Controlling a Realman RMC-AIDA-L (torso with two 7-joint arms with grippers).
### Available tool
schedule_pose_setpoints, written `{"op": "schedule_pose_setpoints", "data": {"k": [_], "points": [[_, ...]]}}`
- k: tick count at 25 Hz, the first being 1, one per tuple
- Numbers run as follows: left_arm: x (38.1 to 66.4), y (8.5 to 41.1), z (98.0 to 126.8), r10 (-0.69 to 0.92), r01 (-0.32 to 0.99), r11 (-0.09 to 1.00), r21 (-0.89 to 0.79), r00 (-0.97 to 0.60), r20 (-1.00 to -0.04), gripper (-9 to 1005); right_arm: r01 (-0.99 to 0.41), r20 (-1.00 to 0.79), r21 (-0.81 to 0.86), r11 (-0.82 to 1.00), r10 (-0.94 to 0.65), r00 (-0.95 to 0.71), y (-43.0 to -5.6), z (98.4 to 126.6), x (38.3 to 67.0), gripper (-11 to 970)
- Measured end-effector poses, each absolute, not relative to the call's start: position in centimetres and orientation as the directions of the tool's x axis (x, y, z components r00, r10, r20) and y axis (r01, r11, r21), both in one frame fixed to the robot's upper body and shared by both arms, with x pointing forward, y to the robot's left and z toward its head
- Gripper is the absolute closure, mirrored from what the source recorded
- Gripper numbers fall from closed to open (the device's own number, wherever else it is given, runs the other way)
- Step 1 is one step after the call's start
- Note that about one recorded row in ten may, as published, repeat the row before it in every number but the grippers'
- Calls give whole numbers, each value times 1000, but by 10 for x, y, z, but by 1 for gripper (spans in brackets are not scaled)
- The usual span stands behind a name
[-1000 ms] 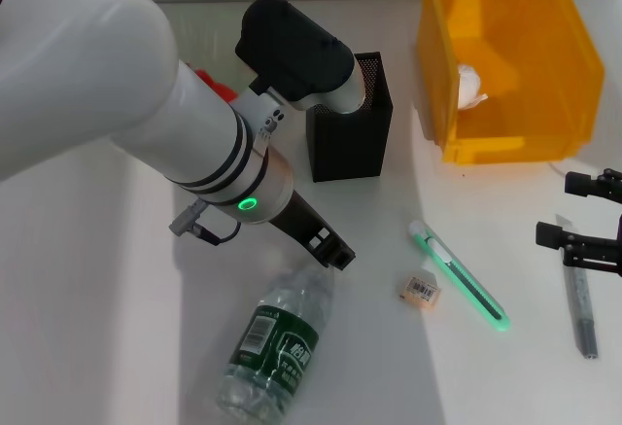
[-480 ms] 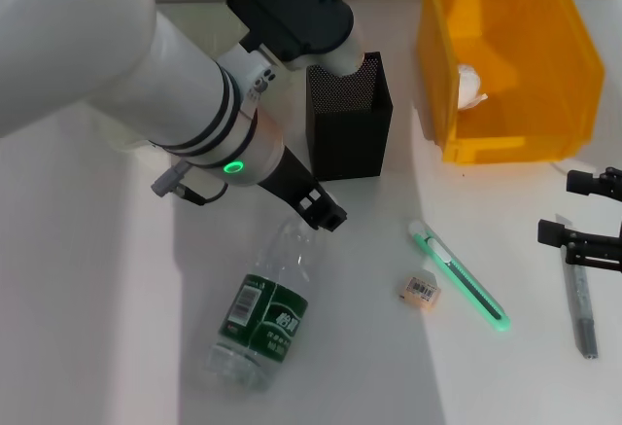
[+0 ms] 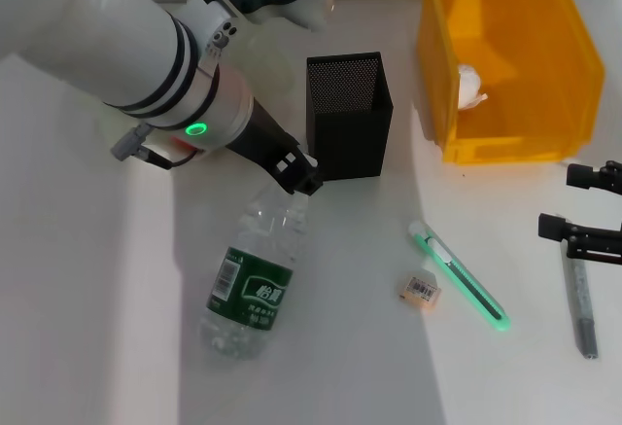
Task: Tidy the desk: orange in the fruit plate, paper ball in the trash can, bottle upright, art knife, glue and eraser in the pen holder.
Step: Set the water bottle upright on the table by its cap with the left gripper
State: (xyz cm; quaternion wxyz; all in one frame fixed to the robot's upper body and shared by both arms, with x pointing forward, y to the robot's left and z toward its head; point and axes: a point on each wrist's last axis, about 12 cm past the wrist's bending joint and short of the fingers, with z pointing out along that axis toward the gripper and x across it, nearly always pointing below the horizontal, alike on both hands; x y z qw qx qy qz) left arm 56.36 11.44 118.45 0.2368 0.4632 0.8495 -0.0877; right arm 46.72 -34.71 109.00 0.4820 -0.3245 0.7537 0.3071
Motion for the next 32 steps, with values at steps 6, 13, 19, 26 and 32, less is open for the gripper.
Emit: {"op": "schedule_pose_setpoints", "data": {"k": [6,13,19,26,32], "points": [[563,121,1192,761,832,546,97,-444,-473,507,-786,-927,145,601,-196,-320,-347,1095,470,119],[562,127,1205,770,825,547,143,-428,-473,506,-791,-927,146,593,-196,-319,-346,1100,472,119],[560,132,1215,760,817,556,151,-426,-490,507,-794,-928,144,591,-198,-315,-346,1101,473,120],[557,139,1224,775,813,553,183,-421,-472,507,-795,-928,145,589,-198,-316,-345,1103,474,120],[555,145,1233,776,799,564,208,-426,-466,506,-800,-929,140,583,-201,-309,-345,1105,474,120]]}}
